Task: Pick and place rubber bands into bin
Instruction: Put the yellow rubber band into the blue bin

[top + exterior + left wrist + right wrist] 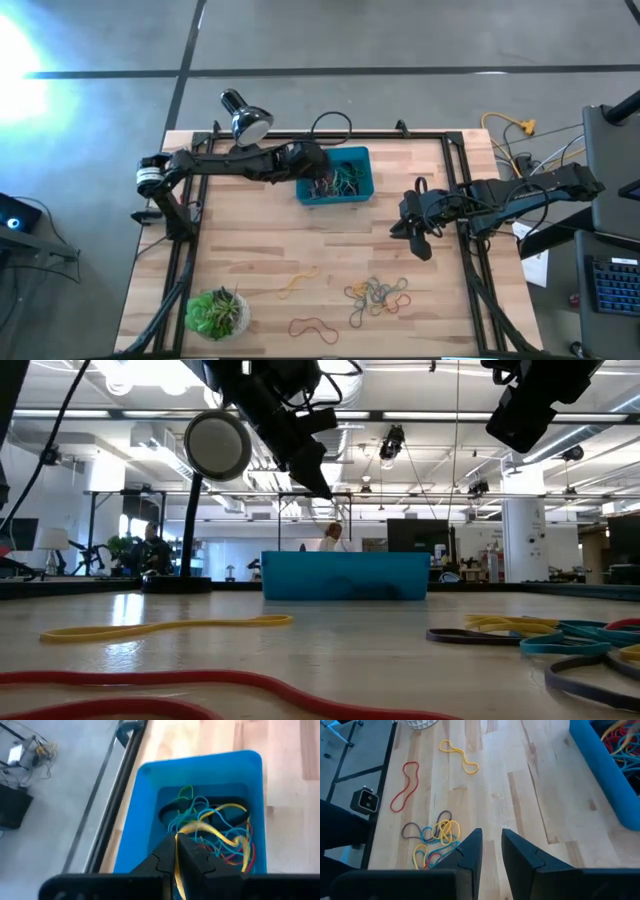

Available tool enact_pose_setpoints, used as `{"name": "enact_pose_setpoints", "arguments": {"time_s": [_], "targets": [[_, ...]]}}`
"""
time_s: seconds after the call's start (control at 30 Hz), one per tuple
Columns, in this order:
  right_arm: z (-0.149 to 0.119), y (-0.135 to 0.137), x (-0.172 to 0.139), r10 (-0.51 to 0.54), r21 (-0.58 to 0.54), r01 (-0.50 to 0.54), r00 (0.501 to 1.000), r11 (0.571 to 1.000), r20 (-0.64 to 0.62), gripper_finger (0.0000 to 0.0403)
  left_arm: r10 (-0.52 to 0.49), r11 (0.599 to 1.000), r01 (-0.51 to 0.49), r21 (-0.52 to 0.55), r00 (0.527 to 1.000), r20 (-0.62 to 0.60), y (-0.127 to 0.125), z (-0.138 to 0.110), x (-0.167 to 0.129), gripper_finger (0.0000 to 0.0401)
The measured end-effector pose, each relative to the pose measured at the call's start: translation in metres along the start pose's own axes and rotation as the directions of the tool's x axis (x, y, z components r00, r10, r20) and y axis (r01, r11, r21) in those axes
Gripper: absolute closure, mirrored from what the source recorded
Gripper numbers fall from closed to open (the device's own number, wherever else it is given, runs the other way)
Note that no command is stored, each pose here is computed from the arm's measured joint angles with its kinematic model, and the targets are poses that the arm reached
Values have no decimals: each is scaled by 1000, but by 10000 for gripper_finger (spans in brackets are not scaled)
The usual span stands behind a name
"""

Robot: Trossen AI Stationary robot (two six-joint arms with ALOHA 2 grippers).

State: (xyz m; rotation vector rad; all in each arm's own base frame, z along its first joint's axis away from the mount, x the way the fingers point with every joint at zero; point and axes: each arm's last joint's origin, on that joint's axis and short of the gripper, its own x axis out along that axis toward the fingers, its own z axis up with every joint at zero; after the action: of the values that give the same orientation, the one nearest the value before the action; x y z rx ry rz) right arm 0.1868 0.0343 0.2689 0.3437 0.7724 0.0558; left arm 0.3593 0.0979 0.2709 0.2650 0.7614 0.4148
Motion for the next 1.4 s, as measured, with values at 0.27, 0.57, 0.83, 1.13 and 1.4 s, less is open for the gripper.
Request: {"name": "enact_pose_setpoints", "arguments": {"time_s": [0.27, 0.57, 0.83, 1.13, 1.4], "targets": [[0, 0, 0, -2, -1, 2, 1000, 1000, 3, 340, -173, 983, 169, -66, 984, -46, -10, -12, 23, 360], [0, 0, 0, -5, -9, 5, 1000, 1000, 4, 342, -193, 978, 187, -92, 980, -59, -12, -10, 15, 276], [-4, -2, 3, -12, -29, 12, 1000, 999, -12, 337, -450, 891, 446, -81, 893, -26, -31, -3, -21, 269], [-20, -9, 17, -2, -57, 0, 999, 998, -41, 343, -570, 821, 571, -10, 818, -80, -77, 0, -54, 269], [-42, -14, 40, 157, -147, -155, 988, 977, 6, 317, -604, 795, 593, -128, 792, -85, -99, 1, -67, 269]]}}
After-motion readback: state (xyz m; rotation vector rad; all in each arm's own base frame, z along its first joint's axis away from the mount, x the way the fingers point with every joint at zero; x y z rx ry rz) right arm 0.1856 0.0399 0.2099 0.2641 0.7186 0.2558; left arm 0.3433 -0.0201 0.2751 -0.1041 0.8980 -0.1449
